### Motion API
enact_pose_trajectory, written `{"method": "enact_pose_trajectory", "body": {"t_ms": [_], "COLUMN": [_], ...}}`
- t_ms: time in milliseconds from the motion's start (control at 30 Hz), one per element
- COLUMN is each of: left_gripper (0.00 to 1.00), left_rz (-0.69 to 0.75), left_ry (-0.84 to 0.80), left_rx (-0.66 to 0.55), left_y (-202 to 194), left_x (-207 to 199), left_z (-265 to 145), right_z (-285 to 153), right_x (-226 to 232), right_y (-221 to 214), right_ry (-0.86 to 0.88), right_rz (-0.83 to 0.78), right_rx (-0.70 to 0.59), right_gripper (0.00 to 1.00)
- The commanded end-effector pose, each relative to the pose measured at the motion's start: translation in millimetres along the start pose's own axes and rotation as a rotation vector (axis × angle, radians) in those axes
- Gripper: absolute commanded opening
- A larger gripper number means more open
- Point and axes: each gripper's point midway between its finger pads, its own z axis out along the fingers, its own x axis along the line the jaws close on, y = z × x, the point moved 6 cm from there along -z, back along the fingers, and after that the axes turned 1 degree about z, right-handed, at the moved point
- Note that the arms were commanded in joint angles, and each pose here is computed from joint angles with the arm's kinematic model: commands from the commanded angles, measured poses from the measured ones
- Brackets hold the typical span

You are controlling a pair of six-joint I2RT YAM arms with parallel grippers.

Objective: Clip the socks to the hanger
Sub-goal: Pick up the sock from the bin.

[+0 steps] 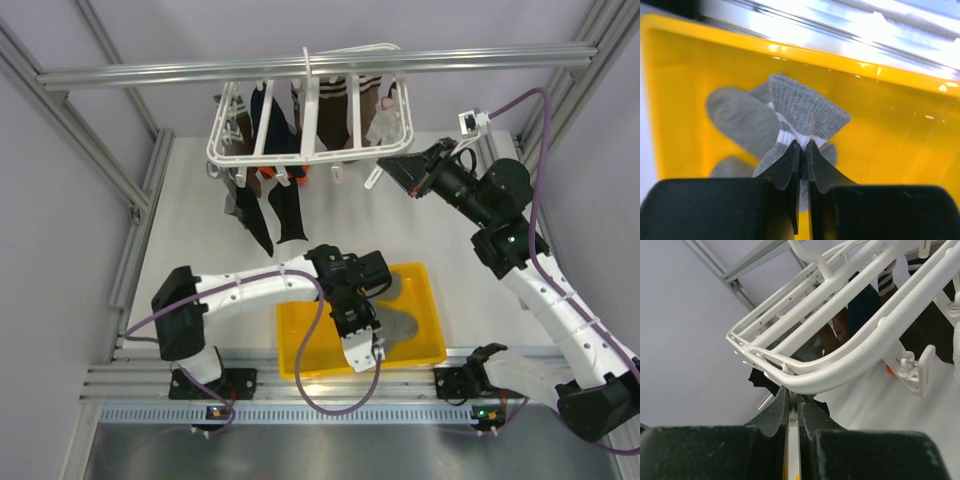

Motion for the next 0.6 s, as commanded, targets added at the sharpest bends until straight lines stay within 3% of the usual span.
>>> {"method": "enact_pose_trajectory", "body": {"t_ms": [0, 167, 200, 233, 333, 367, 400, 500, 567], "left_gripper": [0.00, 0.00, 0.00, 0.00, 0.00, 0.00, 0.00, 0.00, 0.00], "left_rz": [-0.143, -0.378, -0.509, -0.527, -0.802, -0.843, -0.922, -0.977, -0.978], "left_ry": [0.201, 0.386, 0.421, 0.534, 0.768, 0.942, 1.056, 1.405, 1.527], "left_rx": [-0.119, -0.216, -0.254, -0.299, -0.411, -0.403, -0.477, -0.552, -0.587], "left_y": [34.8, 35.2, 37.5, 38.1, 33.2, 21.3, 30.0, 27.5, 27.9], "left_x": [12.8, 27.0, 25.4, 41.9, 46.2, 54.8, 50.9, 45.5, 40.5], "left_z": [-42.3, -73.3, -79.8, -93.2, -121.9, -134.7, -154.7, -196.2, -212.0], "right_z": [0.7, 1.8, 1.6, 1.8, 0.9, -0.3, -0.4, -1.7, -1.6], "right_x": [0.6, 0.1, -0.3, 0.2, 2.3, 3.1, 2.5, 3.3, 2.7], "right_y": [10.6, 14.0, 15.7, 17.2, 21.1, 22.5, 23.4, 26.3, 26.2], "right_ry": [-0.007, -0.007, -0.008, -0.007, -0.003, -0.004, -0.006, -0.011, -0.016], "right_rz": [-0.003, 0.000, -0.001, 0.000, 0.008, 0.008, 0.011, 0.015, 0.017], "right_rx": [-0.019, -0.031, -0.037, -0.040, -0.053, -0.059, -0.063, -0.074, -0.075], "right_gripper": [0.00, 0.00, 0.00, 0.00, 0.00, 0.00, 0.00, 0.00, 0.00]}}
